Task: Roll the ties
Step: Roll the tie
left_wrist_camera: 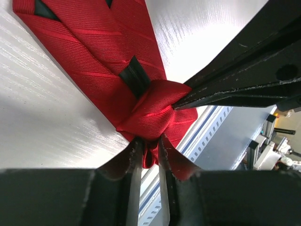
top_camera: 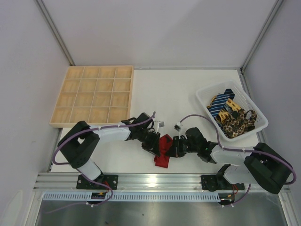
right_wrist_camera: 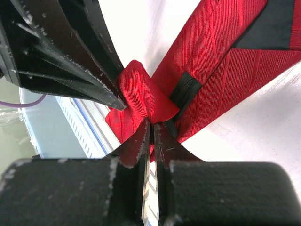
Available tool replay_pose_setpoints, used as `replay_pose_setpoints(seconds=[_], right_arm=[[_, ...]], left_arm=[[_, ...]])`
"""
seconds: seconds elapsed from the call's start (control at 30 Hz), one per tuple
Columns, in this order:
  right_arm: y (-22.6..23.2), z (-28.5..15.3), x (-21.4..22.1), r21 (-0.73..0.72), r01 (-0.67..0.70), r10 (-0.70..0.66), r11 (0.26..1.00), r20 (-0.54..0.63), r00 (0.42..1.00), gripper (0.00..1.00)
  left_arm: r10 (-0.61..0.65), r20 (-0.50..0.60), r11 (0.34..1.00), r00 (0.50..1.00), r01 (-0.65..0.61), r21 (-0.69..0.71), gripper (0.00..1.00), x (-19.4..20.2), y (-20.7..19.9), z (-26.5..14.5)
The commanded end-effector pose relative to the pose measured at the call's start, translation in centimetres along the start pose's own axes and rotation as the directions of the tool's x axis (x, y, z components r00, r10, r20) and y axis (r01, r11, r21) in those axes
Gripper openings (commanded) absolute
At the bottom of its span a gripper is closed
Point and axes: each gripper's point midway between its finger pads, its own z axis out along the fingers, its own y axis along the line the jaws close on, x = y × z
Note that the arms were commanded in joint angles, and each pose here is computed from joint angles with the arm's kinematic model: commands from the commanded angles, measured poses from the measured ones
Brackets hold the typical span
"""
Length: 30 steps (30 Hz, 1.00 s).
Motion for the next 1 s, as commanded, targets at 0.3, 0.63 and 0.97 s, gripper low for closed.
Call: replay_pose_setpoints(seconds=[0.3,0.63,0.97], right_arm=[[1.1,0.3,-0.6,0.002,0.043,-0.043,0.999,0.000,0.999,0.21],[1.6,-3.6,-5.3,0.226,0.384,-0.406,0.895,0.057,0.912,0.91],[5.2,-4.1,-3.1,0.299,0.750,-0.777,0.590,-0.042,0.628,1.00]], left_arm=[[-0.013,0.017,0.999,1.000,0.012,0.046,0.00,-0.1,-0.6,0.0],[-0.033,-0.042,0.999,0.999,0.033,0.011,0.00,0.7,-0.1,-0.1],[-0.087,-0.106,0.995,0.991,0.090,0.032,0.00,0.9,-0.7,0.1]])
